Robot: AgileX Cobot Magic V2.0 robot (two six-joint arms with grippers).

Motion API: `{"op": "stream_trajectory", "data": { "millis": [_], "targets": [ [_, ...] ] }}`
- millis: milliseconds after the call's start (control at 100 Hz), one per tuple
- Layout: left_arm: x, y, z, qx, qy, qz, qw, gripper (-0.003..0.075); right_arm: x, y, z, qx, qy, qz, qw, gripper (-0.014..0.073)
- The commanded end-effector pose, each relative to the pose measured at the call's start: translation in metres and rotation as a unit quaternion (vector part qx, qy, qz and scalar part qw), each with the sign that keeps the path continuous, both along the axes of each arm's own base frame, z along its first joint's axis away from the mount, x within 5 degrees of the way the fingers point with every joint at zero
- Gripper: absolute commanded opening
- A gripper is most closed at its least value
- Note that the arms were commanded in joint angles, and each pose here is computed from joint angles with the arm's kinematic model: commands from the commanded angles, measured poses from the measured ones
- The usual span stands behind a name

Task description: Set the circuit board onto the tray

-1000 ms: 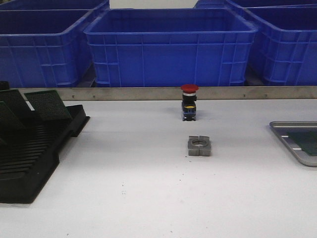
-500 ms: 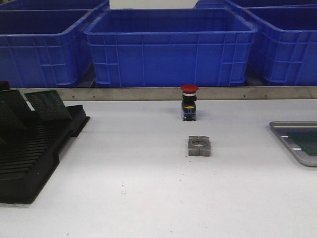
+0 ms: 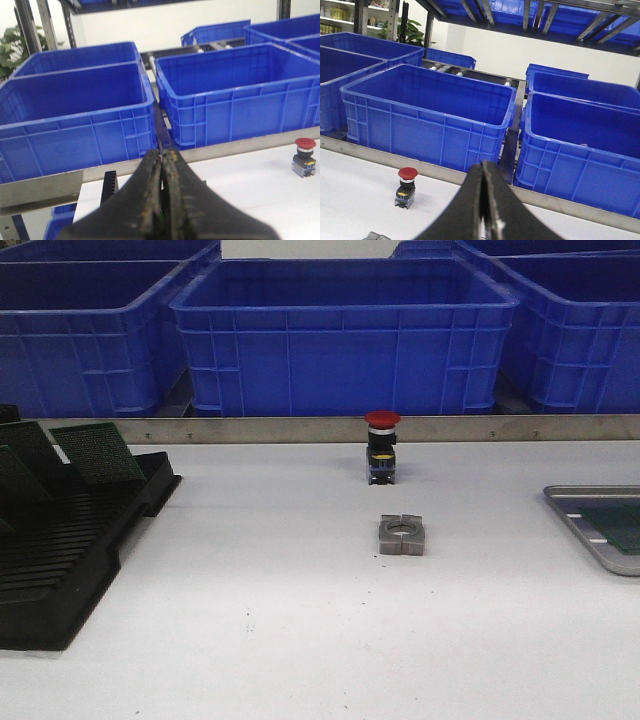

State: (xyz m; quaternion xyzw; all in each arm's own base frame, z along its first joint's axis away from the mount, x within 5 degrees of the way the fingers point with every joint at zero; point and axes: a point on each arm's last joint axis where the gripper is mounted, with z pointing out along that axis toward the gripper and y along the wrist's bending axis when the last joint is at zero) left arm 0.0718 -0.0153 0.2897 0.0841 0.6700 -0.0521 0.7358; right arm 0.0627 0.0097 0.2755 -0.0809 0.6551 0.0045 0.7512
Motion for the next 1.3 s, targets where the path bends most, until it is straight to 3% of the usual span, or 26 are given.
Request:
{"op": "stream_trajectory", "data": {
  "millis": [0,1090,1290],
  "targets": [
    [-0.006,0.003,0.006,-0.014,-0.023,0.009,1.0,-0.0017,-0.002,-0.002,0.004,0.004,-0.011,-0.009,1.0,-0.0059],
    [-0.01,0.003,0.004,-0.016,-0.031,0.009,0.999,-0.0017,-0.002,0.0,0.003,0.003,-0.009,0.0,1.0,-0.0059],
    [-0.006,0.01,-0.007,-0.006,-0.031,0.05,0.998,-0.0017,-0.002,0.0,0.003,0.003,-0.009,0.0,1.0,-0.0059]
  ]
}}
